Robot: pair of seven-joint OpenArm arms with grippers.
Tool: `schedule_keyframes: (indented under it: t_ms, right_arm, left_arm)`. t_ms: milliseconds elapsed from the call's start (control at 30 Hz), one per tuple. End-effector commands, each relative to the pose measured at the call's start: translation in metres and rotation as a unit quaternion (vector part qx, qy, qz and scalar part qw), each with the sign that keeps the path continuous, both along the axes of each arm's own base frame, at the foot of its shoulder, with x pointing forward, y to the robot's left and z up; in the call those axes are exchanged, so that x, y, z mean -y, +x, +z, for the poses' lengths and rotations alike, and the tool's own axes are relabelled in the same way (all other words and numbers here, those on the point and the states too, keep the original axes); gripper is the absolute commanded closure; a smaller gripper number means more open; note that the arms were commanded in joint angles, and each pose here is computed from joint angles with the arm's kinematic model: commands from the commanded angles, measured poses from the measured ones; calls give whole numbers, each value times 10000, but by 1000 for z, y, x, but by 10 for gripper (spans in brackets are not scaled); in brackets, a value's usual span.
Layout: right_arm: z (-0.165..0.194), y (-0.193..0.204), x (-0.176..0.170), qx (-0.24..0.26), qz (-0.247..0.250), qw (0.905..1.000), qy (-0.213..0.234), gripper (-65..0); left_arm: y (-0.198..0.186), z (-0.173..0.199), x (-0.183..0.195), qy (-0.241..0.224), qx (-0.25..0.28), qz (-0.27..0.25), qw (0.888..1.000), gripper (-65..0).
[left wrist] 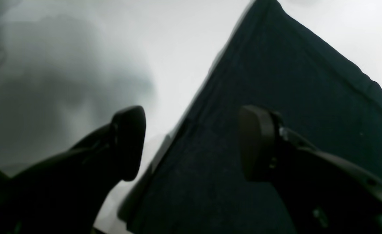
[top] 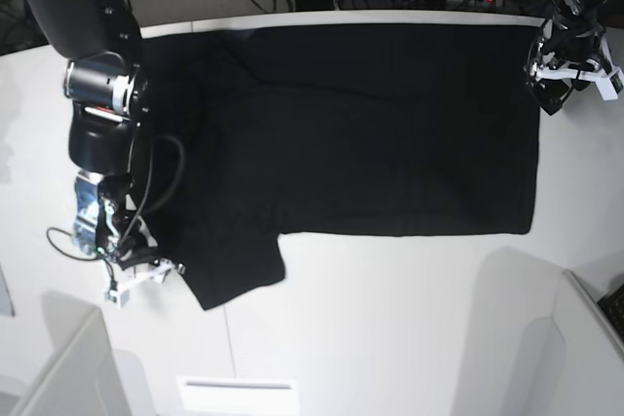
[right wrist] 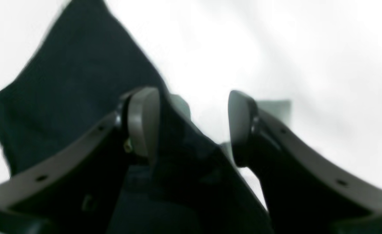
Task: Fold the T-shirt properly
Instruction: 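Release the shoulders and move the right gripper to the hem corner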
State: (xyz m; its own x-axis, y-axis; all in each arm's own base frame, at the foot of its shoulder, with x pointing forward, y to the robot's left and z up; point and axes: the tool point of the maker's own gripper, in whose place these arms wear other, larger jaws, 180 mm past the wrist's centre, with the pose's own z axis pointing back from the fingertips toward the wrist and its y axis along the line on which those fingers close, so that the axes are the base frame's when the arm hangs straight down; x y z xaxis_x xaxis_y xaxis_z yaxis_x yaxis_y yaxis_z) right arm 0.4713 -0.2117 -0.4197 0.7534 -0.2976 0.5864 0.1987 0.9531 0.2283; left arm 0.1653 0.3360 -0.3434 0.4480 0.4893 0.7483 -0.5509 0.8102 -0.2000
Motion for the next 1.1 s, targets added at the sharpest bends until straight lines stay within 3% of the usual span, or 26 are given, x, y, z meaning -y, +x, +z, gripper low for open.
schedule_keyframes:
  t_ms: [0,133,333,467,533,633,667,700,967,1000,1067]
  right_arm:
    - [23,21,4,321,-47,9995,-2,-327]
    - [7,17,4,197,-117,9997,55,-329]
    - [-10,6,-20,-75,611,9971,-450,-323]
    - [-16,2,-27,-96,622,9973,-384,-317]
    - [-17,1,-27,-103,623,9973,-384,-267]
    - [-17,1,-27,-103,623,9973,-384,-93]
    - [-17,1,-27,-103,623,9973,-384,-12]
    - [-17,1,-27,-103,623,9973,-384,0]
    - [-17,1,-27,-118,625,9972,-382,0]
    - [-17,1,-27,-118,625,9972,-382,0]
    - [-17,1,-27,-111,624,9973,-383,0]
  left_arm:
    - [3,10,-4,138,147,-29,9998,-416]
    - [3,9,-5,127,129,-19,9998,-416]
    - [2,8,-5,127,121,-19,9998,-416]
    - [2,9,-5,146,113,-23,9998,-416]
    - [2,9,-6,159,109,-28,9998,-416]
    - [4,10,-6,175,126,-28,9998,-415]
    - [5,10,-6,175,133,-28,9998,-403]
    - [6,11,-6,168,149,-32,9997,-387]
    - [31,13,-11,63,447,78,9989,-76]
    - [34,11,-13,37,469,107,9988,-58]
    - [44,15,-21,113,507,63,9986,-87]
